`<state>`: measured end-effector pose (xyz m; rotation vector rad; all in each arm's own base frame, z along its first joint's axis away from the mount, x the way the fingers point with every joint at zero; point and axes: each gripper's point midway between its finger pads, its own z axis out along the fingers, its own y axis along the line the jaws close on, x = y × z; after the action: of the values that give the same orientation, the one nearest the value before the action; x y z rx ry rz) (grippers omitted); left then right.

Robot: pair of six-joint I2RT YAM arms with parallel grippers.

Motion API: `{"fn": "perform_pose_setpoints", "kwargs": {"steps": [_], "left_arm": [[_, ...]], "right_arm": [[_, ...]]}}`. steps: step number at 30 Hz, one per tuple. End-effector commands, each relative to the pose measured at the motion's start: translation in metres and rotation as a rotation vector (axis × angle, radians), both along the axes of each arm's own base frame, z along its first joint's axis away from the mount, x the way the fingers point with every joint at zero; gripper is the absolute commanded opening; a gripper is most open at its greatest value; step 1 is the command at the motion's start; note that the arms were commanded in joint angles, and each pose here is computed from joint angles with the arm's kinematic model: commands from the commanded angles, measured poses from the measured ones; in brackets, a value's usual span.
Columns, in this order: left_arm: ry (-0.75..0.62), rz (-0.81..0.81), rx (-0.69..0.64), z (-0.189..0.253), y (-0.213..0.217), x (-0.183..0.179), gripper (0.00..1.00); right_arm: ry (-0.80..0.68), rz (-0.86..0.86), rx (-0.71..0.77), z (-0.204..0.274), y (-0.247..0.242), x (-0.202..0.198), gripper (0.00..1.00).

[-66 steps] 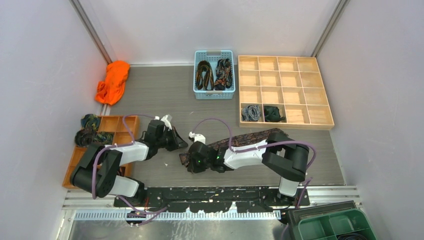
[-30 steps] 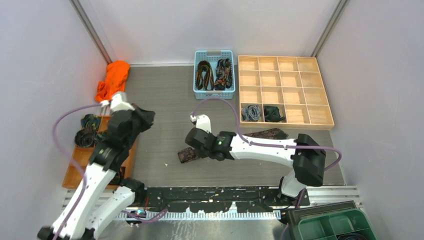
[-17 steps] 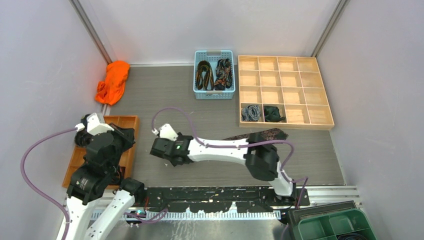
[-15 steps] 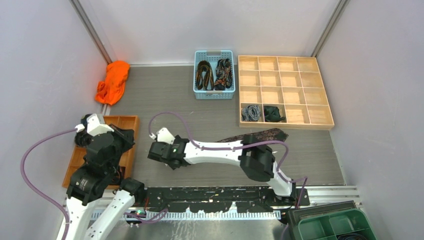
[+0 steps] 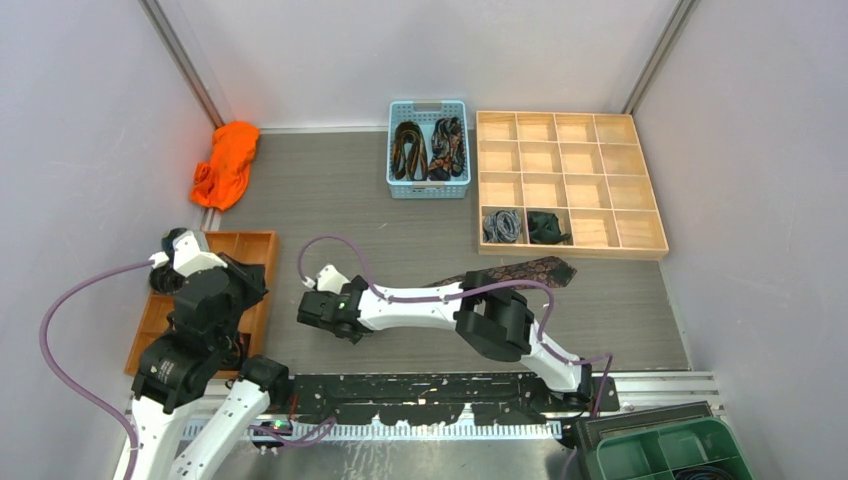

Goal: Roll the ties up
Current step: Roll the tie at the center of the board.

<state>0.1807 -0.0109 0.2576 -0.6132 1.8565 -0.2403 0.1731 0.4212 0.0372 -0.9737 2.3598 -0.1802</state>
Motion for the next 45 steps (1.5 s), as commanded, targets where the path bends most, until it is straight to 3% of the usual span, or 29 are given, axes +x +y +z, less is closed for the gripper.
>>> {"fn": "perform_pose_setpoints", "kwargs": {"steps": [1, 14, 24, 29, 36, 45], "left_arm": [[-0.033, 0.014, 0.017, 0.009, 0.005, 0.001, 0.00], [-0.012, -0.002, 0.037, 0.003, 0.002, 0.003, 0.00], [-0.031, -0.044, 0.042, 0.009, -0.007, 0.013, 0.00], [-0.050, -0.052, 0.040, 0.018, -0.008, 0.016, 0.00], [-0.082, -0.058, 0.053, 0.043, -0.008, 0.018, 0.00], [-0.106, -0.124, 0.031, 0.058, -0.025, 0.031, 0.00]], "right_arm": [[-0.062, 0.006, 0.057, 0.029, 0.014, 0.006, 0.68], [-0.004, -0.069, -0.027, -0.004, 0.001, 0.008, 0.64], [0.094, -0.211, 0.033, -0.022, -0.022, 0.015, 0.39], [0.141, -0.238, 0.277, 0.002, -0.008, 0.025, 0.33], [0.346, -0.117, 0.707, 0.049, 0.035, 0.012, 0.32], [0.567, -0.040, 1.029, 0.095, 0.069, -0.012, 0.32]]}}
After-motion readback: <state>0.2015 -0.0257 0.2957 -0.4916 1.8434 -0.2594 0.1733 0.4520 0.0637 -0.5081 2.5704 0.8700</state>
